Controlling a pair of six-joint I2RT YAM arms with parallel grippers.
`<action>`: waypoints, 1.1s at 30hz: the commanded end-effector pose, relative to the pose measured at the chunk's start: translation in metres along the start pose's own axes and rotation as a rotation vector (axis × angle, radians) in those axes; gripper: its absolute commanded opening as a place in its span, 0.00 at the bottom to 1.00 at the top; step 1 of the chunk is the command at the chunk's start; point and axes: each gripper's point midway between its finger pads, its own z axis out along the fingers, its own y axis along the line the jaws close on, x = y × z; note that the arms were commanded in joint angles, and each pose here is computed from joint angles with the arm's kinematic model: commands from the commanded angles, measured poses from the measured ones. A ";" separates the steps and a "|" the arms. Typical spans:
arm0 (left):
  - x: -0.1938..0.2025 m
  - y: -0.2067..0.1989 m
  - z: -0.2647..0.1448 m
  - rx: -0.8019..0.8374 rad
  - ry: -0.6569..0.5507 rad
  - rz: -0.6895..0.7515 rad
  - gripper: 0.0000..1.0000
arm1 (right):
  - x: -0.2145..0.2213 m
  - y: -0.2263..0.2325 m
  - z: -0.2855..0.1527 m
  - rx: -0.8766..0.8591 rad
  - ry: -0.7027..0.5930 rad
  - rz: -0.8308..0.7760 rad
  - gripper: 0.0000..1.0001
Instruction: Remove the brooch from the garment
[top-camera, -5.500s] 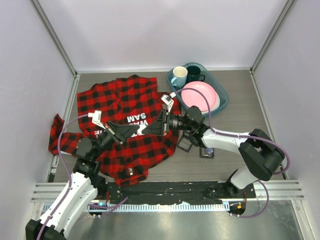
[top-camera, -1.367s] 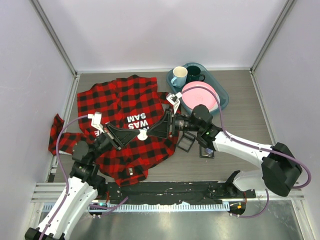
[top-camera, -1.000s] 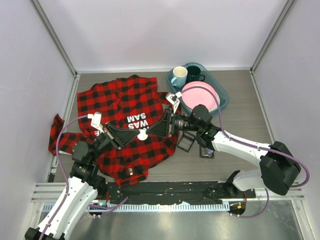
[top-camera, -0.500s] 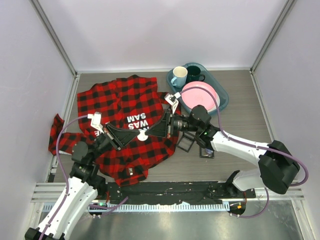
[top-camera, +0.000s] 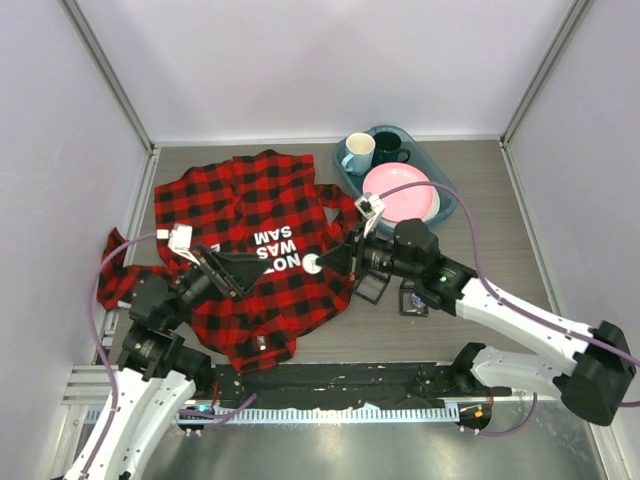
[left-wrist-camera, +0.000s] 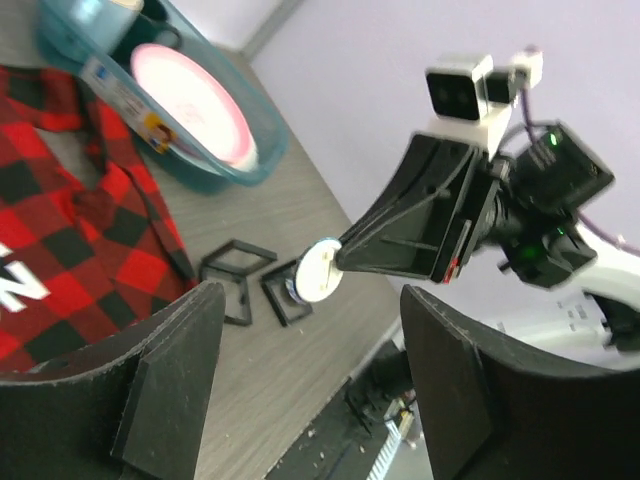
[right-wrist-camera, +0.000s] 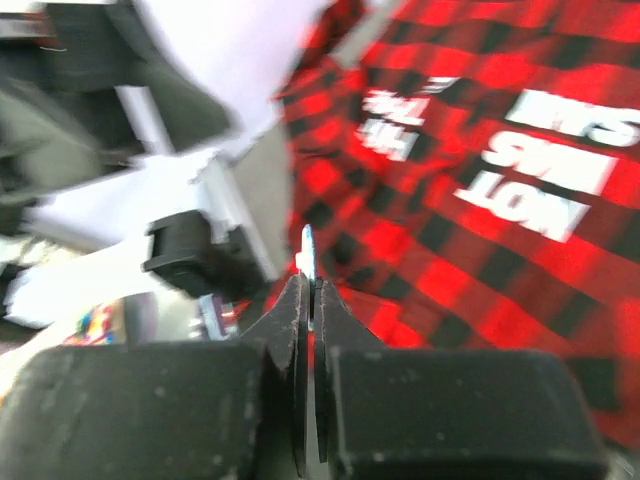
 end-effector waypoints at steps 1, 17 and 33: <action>-0.017 0.040 -0.025 -0.347 -0.003 0.131 0.76 | 0.017 -0.092 -0.057 0.562 0.063 -0.133 0.01; -0.008 0.055 -0.025 -0.409 0.092 0.191 0.81 | 0.072 -0.151 -0.106 1.157 0.367 -0.471 0.01; -0.005 0.041 -0.022 -0.314 0.076 0.187 0.82 | 0.082 -0.177 -0.090 1.296 0.519 -0.696 0.01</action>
